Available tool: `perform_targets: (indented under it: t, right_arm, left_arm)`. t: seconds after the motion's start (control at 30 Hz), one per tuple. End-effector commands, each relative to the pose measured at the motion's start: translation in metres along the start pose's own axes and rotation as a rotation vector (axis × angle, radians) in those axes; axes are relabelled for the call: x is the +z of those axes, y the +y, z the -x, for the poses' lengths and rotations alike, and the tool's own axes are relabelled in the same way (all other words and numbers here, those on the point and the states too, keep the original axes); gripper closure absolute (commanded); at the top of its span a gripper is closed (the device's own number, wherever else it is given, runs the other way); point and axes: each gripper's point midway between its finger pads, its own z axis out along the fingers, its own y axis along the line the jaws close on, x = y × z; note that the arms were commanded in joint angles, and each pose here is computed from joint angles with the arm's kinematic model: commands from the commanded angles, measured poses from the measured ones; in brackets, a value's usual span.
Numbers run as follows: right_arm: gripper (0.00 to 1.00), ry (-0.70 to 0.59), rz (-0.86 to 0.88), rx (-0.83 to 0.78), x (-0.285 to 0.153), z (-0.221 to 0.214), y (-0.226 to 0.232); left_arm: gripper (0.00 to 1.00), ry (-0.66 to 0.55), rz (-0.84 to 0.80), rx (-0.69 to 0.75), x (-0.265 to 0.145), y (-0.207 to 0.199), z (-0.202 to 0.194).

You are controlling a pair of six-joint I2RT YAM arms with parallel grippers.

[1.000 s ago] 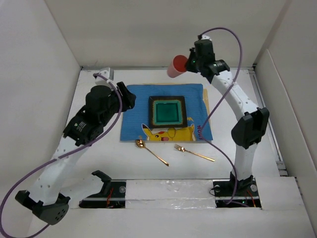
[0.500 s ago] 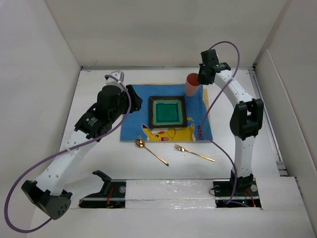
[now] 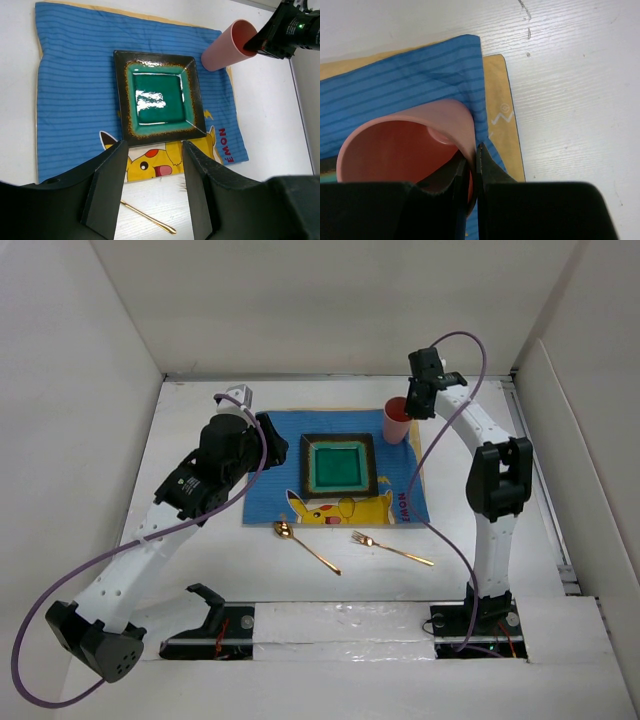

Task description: Set the dinner table for one person

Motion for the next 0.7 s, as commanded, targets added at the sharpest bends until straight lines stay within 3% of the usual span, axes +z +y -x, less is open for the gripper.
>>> perform_targets:
  t: [0.0,0.17,0.4,0.53,0.6,0.63,0.67]
  right_arm:
    - [0.9,-0.055,-0.02,0.02,-0.011,0.015,-0.008]
    - [0.58,-0.062,0.022,0.032,-0.022,0.021,-0.001]
    - [0.38,-0.154,0.106,0.055,-0.085,0.059,-0.003]
    - [0.37,-0.225,0.157,0.069,-0.132,0.072,-0.01]
    - [0.36,-0.25,0.177,0.073,-0.149,0.073,-0.012]
    - [0.4,-0.257,0.202,0.062,-0.165,0.063,-0.008]
    - [0.63,-0.258,0.233,0.052,-0.173,0.056,-0.003]
  left_arm:
    - [0.56,-0.031,-0.016,-0.007,0.0,-0.003,0.005]
    - [0.55,-0.049,0.004,-0.004,-0.002,0.0,0.011]
    - [0.55,-0.086,0.032,0.024,-0.01,0.002,0.027]
    - [0.56,-0.123,0.043,0.036,-0.017,-0.001,0.044]
    - [0.62,-0.149,0.045,0.044,-0.021,-0.004,0.055]
    - [0.65,-0.152,0.045,0.048,-0.021,-0.004,0.057]
    - [0.69,-0.164,0.043,0.051,-0.024,-0.006,0.063]
